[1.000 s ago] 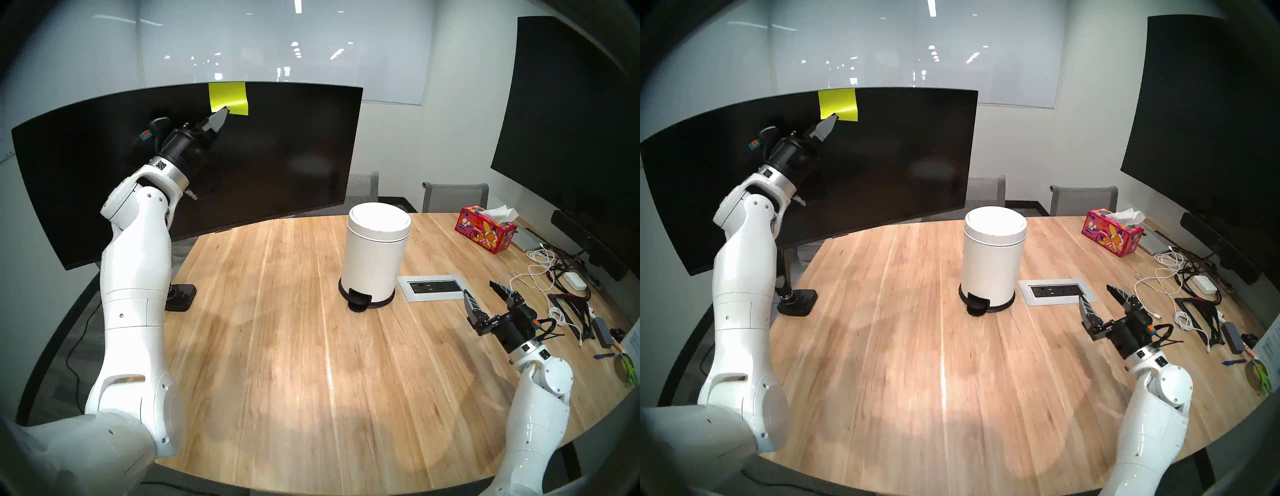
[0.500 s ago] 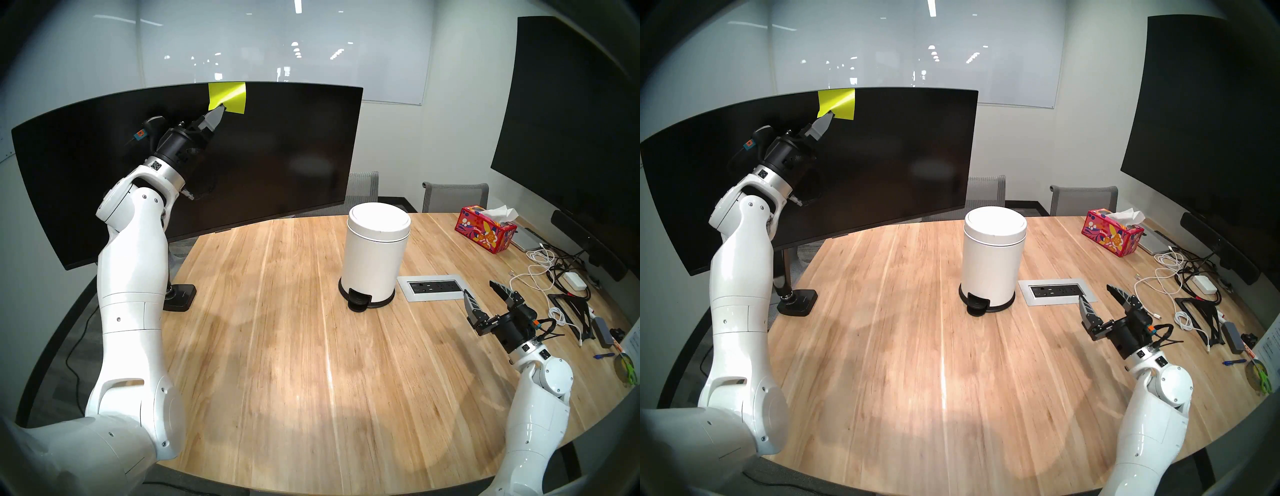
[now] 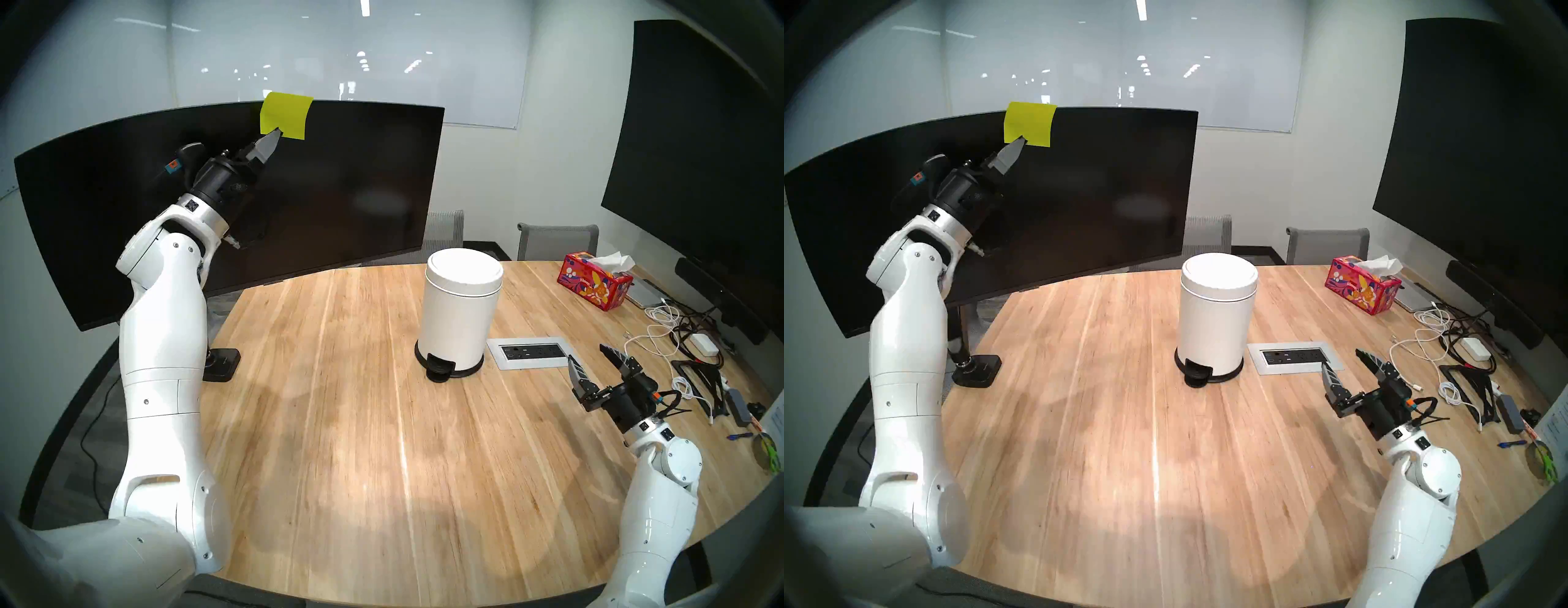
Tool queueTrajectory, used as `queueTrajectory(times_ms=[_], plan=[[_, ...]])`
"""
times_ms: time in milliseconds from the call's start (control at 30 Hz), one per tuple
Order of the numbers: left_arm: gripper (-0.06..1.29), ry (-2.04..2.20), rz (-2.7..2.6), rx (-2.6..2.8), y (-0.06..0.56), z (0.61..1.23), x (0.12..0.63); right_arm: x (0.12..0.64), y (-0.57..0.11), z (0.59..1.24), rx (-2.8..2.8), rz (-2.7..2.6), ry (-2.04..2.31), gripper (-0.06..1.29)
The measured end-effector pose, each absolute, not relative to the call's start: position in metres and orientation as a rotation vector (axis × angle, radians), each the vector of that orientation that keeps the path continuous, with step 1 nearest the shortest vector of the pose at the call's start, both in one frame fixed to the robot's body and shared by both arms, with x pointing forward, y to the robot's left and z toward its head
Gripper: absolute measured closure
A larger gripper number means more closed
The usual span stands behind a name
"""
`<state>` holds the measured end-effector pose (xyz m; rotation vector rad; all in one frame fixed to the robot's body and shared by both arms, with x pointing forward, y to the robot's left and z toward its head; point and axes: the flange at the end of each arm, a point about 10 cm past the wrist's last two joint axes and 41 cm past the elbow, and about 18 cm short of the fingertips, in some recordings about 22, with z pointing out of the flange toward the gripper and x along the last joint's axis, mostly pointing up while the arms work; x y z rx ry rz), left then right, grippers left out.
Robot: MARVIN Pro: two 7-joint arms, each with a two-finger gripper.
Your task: Peel the sticky note off the monitor, open the trash can lid and drop the sticker into the trash can
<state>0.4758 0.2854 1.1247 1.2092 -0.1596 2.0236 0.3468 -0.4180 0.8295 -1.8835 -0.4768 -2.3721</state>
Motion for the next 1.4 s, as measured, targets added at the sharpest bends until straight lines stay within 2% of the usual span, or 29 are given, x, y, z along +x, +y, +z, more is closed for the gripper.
queueTrajectory(times_ms=[500,1400], plan=[[1.25,-0.164,2.006,1.221,0.285,1.116,0.469,0.347,-0.418,0.829,-1.884,-2.372,-0.477,0.0],[1.25,-0.347,1.886,1.437,0.254,1.014,0.431,0.347,-0.418,0.829,-1.884,-2.372,-0.477,0.0]])
